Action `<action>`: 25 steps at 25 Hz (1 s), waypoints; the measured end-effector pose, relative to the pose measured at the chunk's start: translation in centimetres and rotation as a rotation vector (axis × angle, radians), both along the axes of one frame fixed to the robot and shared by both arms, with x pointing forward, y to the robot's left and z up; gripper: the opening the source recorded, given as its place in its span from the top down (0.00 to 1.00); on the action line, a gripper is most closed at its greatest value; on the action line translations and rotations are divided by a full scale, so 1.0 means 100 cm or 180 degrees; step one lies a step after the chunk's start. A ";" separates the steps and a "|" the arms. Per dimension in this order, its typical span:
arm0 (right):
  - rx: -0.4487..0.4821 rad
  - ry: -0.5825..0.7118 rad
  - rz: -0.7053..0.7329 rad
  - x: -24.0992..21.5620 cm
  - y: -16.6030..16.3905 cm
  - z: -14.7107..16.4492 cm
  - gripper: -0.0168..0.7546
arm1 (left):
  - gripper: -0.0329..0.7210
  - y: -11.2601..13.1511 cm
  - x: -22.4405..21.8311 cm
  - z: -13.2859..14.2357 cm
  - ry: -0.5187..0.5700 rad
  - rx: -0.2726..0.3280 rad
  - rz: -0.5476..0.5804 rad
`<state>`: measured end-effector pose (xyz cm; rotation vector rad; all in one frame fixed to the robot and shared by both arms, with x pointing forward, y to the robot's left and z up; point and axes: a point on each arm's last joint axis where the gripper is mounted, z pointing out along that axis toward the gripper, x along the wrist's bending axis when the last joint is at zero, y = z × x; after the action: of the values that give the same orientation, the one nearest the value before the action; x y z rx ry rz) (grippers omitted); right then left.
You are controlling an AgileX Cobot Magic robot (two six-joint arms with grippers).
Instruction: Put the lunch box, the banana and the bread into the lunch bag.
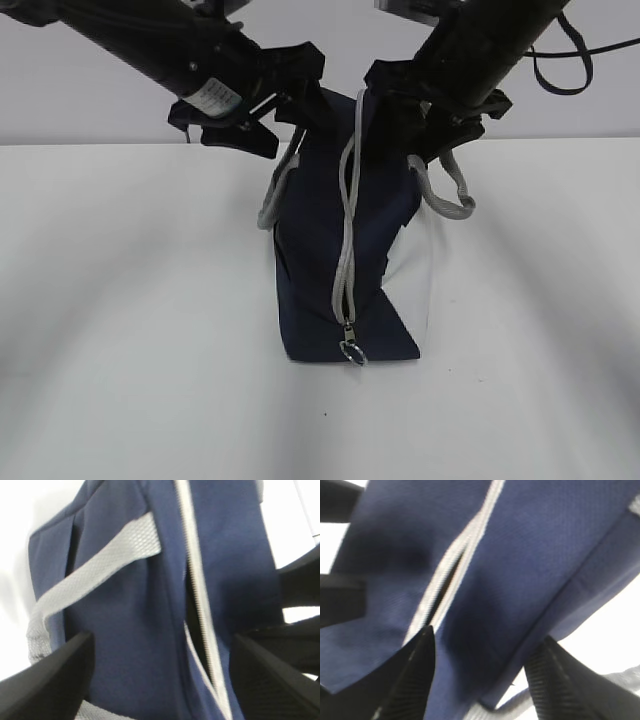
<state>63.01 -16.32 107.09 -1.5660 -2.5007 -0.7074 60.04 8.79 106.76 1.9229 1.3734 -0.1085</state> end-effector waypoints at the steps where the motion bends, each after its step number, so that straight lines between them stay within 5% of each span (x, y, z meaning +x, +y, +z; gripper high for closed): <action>1: 0.0011 -0.0027 -0.0013 -0.002 0.000 0.004 0.43 | 0.23 0.001 -0.002 0.005 -0.0073 0.0002 -0.0040; 10: 0.0173 -0.0407 -0.0039 -0.057 -0.011 0.059 0.42 | 0.29 0.017 -0.038 0.064 -0.0740 0.0072 -0.0527; 15: 0.0307 -0.0592 0.0141 -0.106 -0.018 0.037 0.42 | 0.29 0.027 -0.061 0.052 -0.0660 0.0190 -0.0671; 25: 0.1198 -0.1250 0.1175 -0.197 -0.017 -0.024 0.42 | 0.31 0.051 -0.116 0.039 -0.0735 0.0223 -0.0834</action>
<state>43.34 -18.02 104.65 -0.8754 -2.5894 -1.4250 48.45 13.93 110.63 2.0940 0.9829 0.0354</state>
